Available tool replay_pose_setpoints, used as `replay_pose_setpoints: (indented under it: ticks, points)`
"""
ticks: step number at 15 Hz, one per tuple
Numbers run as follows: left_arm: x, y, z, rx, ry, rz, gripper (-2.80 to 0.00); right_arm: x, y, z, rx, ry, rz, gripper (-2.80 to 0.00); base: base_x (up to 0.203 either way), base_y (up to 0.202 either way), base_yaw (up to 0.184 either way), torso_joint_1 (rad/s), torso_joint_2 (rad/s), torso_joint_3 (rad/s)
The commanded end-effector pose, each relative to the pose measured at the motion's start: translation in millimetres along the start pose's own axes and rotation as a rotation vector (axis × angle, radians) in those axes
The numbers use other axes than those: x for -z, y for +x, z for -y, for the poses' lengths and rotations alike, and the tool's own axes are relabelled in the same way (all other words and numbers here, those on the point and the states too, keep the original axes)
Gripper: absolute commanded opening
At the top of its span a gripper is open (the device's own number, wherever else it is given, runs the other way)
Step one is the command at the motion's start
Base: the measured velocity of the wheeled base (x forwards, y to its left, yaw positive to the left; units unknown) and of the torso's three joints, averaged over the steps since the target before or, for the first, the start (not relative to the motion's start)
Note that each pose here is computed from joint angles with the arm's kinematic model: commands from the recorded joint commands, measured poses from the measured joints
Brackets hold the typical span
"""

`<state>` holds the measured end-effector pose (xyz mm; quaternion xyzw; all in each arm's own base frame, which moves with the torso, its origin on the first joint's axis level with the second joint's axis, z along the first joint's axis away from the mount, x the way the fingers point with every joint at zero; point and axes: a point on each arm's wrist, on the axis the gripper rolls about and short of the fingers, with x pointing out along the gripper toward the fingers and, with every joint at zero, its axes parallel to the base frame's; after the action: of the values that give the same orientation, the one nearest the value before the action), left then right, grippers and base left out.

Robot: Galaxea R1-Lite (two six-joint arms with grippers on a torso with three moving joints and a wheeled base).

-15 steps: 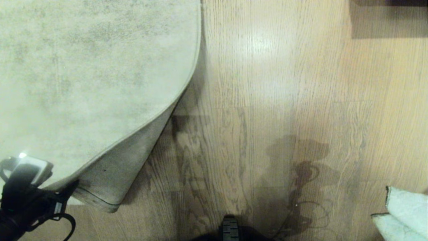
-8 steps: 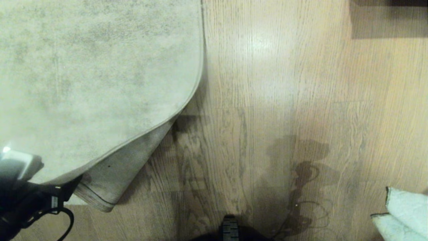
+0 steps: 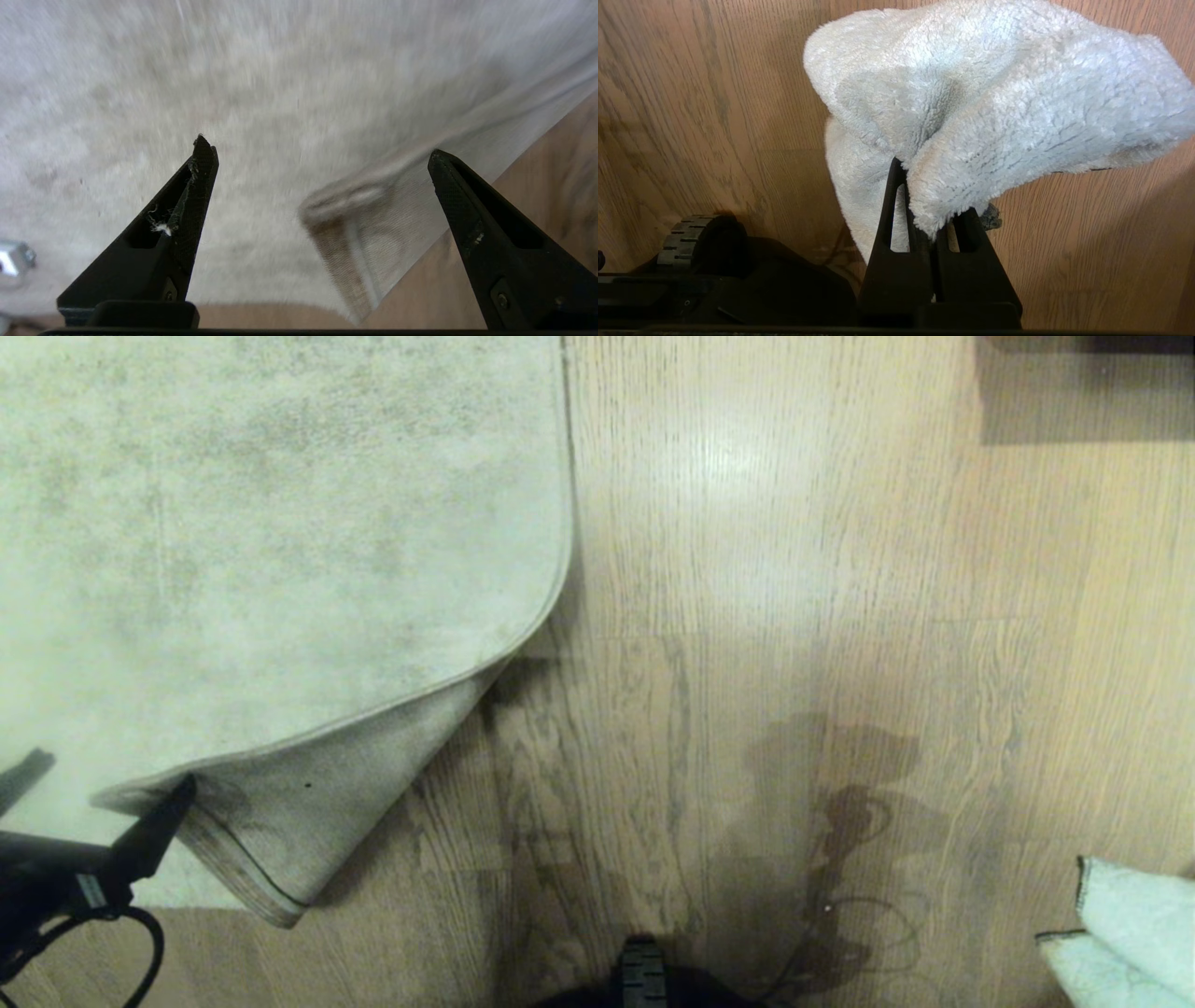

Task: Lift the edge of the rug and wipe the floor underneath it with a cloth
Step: Lay down the carpet

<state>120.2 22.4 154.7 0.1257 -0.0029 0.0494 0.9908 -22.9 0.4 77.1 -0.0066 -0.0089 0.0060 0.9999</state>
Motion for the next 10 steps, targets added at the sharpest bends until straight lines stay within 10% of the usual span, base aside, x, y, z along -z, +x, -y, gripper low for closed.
replay_pose_setpoints:
  ticks: [1,6,10]
  points:
    - [-6,-15,3.8,0.016,-0.022,0.074,0.00,0,0,0,0.000,-0.001,-0.001,-2.80,0.000,0.000,0.000,0.000,0.00,0.000]
    - [-2,-23,12.5,0.082,-0.135,0.068,0.00,0,0,0,0.000,-0.001,-0.001,-2.80,0.000,0.000,0.000,0.000,0.00,0.000]
    - [12,-25,18.8,0.143,-0.143,-0.078,0.00,0,0,0,0.000,-0.001,-0.001,-2.80,0.000,0.000,0.000,0.000,0.00,0.000]
